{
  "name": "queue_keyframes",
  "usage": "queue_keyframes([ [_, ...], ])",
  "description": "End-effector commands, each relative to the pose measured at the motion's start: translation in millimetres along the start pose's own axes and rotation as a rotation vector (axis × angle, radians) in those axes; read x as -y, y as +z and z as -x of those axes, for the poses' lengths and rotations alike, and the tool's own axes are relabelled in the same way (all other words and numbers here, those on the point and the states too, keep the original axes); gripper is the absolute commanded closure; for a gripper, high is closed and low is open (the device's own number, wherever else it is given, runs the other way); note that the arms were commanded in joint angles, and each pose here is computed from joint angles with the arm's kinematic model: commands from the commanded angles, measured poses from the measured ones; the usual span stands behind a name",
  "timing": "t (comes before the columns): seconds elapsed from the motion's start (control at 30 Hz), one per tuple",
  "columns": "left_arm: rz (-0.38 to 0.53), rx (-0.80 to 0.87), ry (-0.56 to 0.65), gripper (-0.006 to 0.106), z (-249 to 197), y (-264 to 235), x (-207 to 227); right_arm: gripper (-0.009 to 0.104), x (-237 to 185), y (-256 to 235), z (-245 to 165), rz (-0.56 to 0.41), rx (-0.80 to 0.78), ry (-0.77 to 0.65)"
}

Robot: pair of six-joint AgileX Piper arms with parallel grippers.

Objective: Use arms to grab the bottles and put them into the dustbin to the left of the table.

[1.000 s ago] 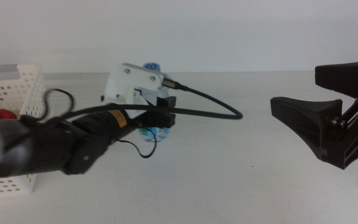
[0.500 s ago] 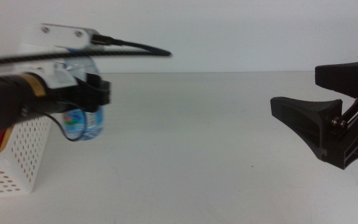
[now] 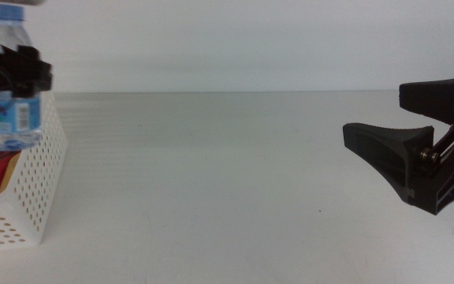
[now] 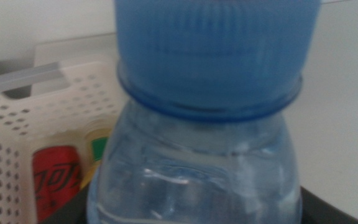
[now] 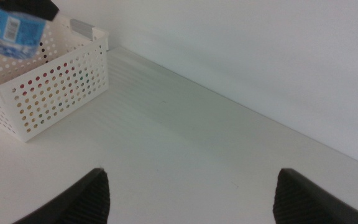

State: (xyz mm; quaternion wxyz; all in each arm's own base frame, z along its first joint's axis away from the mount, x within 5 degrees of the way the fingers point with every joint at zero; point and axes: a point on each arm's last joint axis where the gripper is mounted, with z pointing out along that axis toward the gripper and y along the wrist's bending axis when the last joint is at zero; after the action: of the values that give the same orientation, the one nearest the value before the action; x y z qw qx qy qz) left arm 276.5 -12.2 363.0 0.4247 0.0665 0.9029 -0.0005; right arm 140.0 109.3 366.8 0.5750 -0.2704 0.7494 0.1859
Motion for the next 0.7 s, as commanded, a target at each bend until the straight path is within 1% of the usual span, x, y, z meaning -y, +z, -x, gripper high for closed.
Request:
queue_keyframes([
  [0.0,0.016,0.132,-0.027,0.106,26.0,-20.5,-15.2,0.024,1.2,-4.8,14.9,-0.007,0.101,-0.009],
  [0.33,0.102,0.02,-0.086,0.106,38.0,0.1,-75.3,0.024,1.2,-4.8,14.9,-0.007,0.101,-0.009],
  [0.5,0.107,-0.081,-0.113,0.106,30.3,24.5,-94.3,0.024,1.2,-4.8,14.9,-0.007,0.101,-0.009],
  [0.67,0.103,-0.139,-0.136,0.106,21.5,47.2,-103.6,0.024,1.2,-4.8,14.9,-0.007,0.101,-0.009],
])
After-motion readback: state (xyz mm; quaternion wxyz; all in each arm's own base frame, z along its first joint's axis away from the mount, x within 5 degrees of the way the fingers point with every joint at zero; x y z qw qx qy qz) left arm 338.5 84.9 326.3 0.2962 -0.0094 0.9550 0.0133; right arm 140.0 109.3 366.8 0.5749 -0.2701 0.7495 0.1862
